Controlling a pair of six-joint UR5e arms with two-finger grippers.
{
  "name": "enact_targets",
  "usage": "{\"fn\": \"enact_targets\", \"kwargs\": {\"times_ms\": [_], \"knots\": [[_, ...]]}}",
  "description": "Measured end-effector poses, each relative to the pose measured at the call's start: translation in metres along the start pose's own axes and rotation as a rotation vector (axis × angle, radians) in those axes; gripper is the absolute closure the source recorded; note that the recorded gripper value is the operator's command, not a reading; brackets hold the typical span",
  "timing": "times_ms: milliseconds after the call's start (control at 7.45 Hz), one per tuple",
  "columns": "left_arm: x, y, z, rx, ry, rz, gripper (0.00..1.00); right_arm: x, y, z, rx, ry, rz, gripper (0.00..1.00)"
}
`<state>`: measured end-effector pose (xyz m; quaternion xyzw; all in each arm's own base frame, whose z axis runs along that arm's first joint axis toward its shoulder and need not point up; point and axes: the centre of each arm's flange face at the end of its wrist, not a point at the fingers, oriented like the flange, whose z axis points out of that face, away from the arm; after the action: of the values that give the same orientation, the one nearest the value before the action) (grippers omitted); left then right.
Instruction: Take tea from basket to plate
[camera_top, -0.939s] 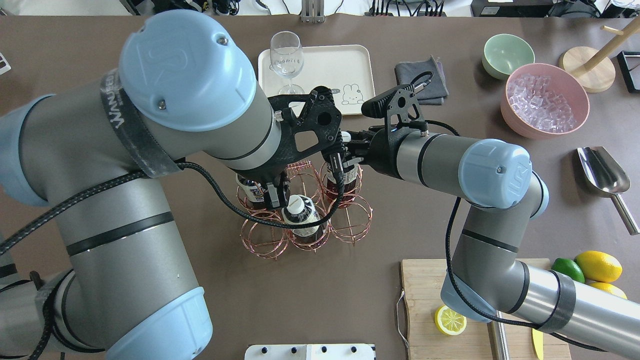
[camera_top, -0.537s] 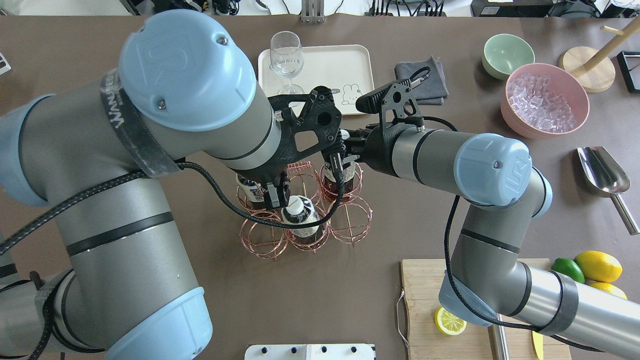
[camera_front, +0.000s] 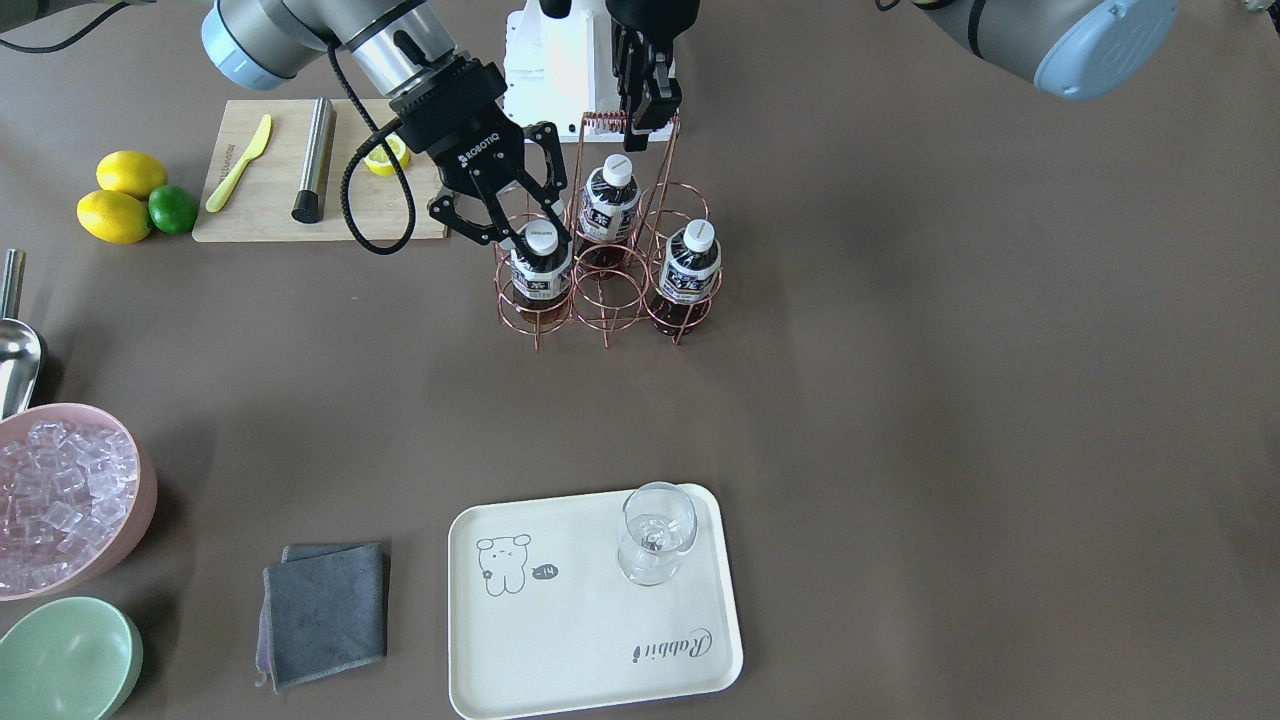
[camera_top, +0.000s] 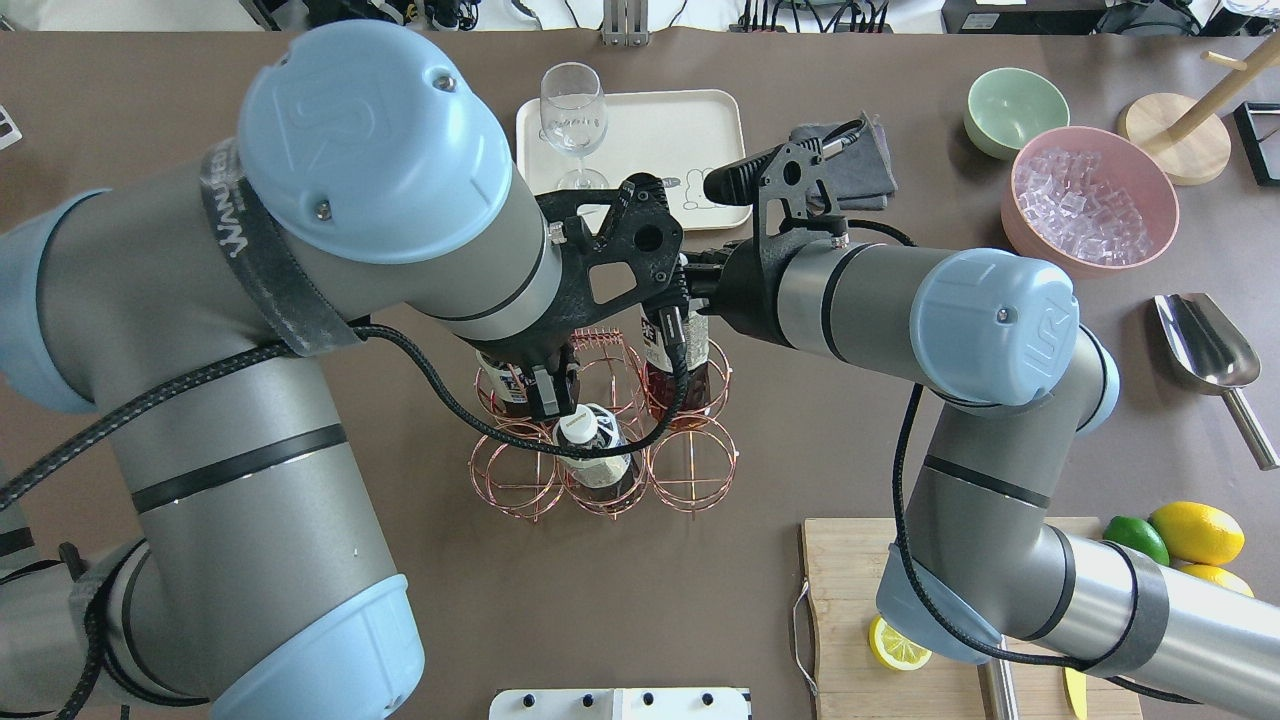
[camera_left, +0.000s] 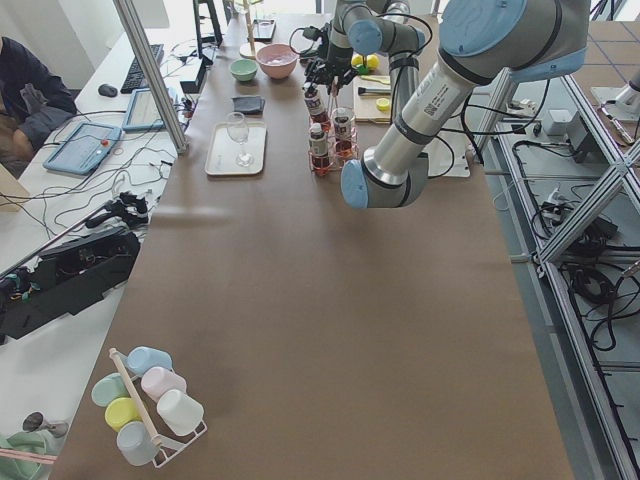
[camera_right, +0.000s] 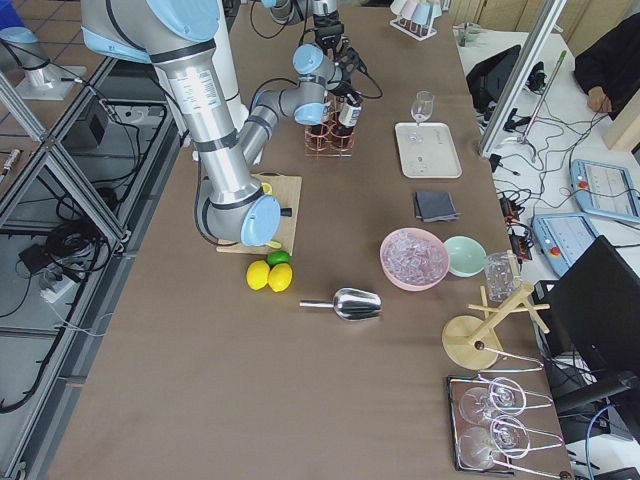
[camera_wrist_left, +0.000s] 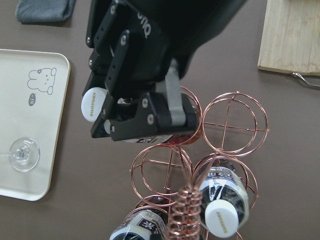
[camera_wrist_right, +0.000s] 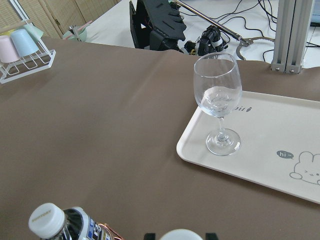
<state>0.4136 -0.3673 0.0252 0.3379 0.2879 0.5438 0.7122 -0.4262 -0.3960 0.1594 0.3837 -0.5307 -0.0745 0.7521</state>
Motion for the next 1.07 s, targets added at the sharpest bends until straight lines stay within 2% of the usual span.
{"fn": "enact_targets", "kwargs": {"times_ms": [134, 537, 939, 1074], "knots": [[0.000, 0.000, 0.000, 0.000, 0.000, 0.000, 1.00, 0.000, -0.006, -0.006, 0.003, -0.003, 0.004, 1.00], [0.000, 0.001, 0.000, -0.001, 0.000, 0.000, 1.00, 0.003, -0.059, -0.041, -0.025, 0.000, 0.035, 1.00], [0.000, 0.001, 0.001, -0.003, 0.000, -0.001, 1.00, 0.039, -0.121, -0.081, -0.003, -0.012, 0.069, 1.00], [0.000, 0.002, 0.001, -0.003, 0.000, -0.001, 1.00, 0.058, -0.140, -0.096, 0.016, 0.005, 0.079, 1.00]]}}
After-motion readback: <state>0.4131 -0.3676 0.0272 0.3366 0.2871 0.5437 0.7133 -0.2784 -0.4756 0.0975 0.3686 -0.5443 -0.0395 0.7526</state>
